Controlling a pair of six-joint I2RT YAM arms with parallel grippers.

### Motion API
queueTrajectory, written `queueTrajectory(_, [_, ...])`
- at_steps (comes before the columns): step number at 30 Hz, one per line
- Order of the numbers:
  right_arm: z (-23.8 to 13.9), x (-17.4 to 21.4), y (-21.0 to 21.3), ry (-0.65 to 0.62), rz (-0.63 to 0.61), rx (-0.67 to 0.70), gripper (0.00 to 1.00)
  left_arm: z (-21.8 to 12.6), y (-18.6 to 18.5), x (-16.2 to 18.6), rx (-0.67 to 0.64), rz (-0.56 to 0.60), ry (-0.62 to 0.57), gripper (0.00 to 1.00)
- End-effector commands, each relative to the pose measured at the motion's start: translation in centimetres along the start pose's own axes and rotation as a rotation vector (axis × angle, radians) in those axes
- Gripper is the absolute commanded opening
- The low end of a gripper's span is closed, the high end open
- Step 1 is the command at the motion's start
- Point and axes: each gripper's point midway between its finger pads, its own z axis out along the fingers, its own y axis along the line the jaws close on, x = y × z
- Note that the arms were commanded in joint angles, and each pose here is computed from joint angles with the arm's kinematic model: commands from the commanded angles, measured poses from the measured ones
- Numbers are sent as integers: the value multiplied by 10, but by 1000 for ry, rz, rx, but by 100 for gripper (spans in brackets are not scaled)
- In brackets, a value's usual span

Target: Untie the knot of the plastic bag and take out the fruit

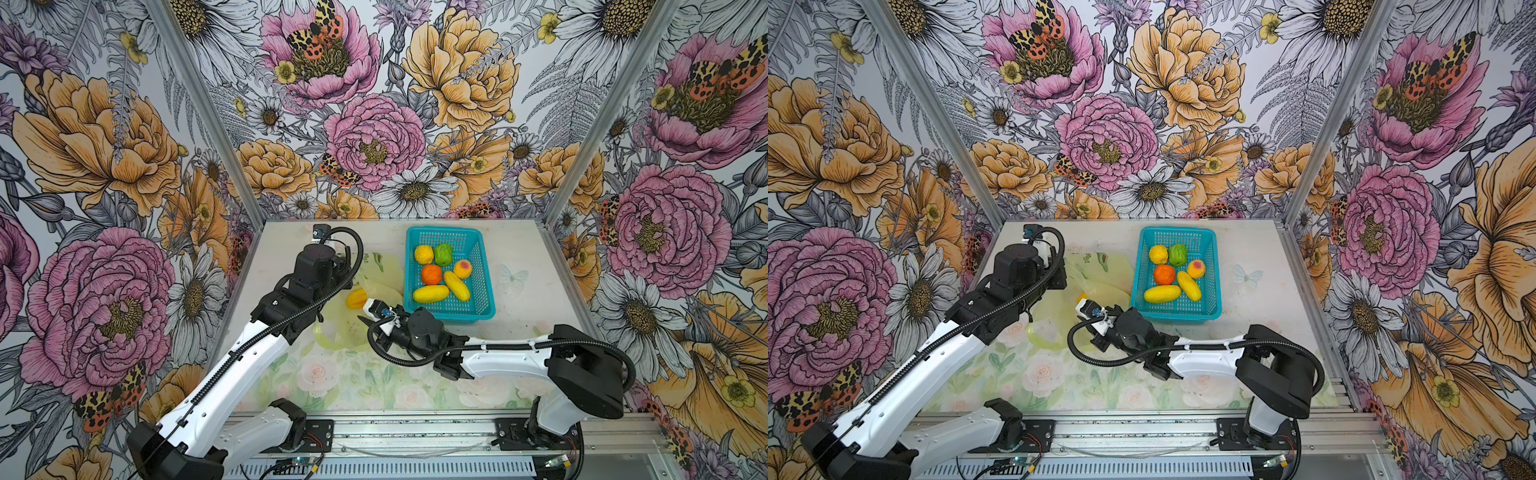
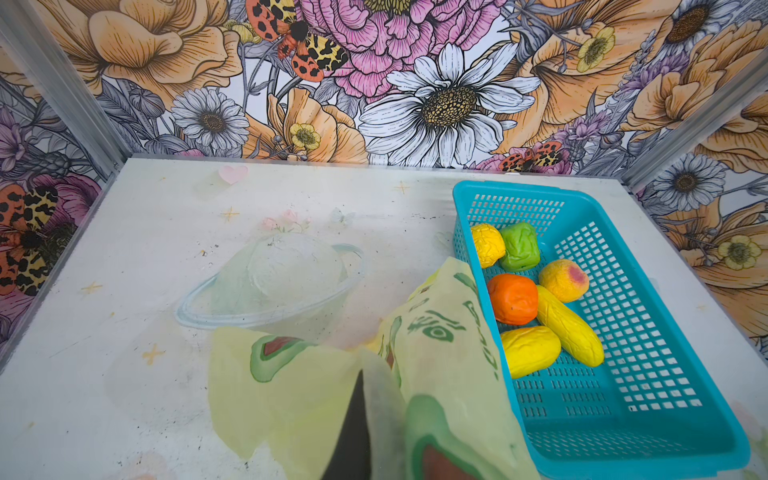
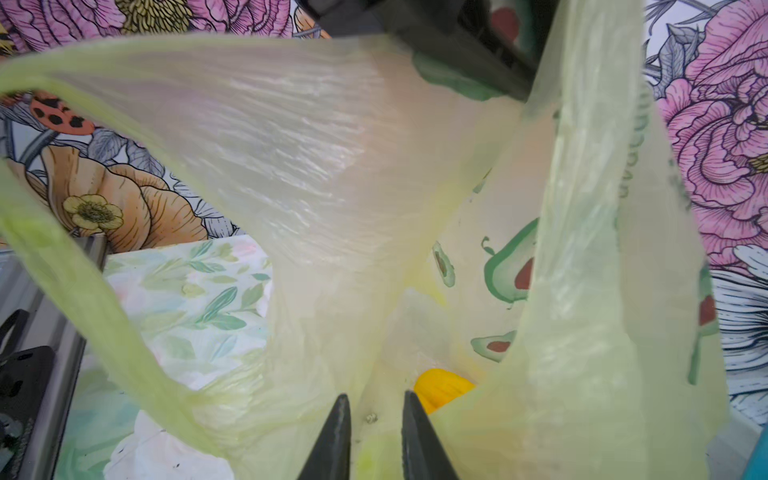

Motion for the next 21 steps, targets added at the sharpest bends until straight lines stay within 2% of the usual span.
queueTrajectory(1, [14,5,-12,22,23,91,23,-7,-5,-5,34,-19,-17,0])
queueTrajectory(6, [29,19,-28,65,41,195,24,-8,-5,-5,35,-21,-17,0])
queueTrajectory(11, [54,40,-20,122,40,181,25,-8,-6,-4,39,-20,-17,0])
queueTrajectory(15, [75,62,-20,210,-21,192,27,-10,-6,-4,42,-22,-20,0])
queueTrajectory(21, [71,81,-25,279,-152,187,46,-12,-6,-5,44,-24,-24,0])
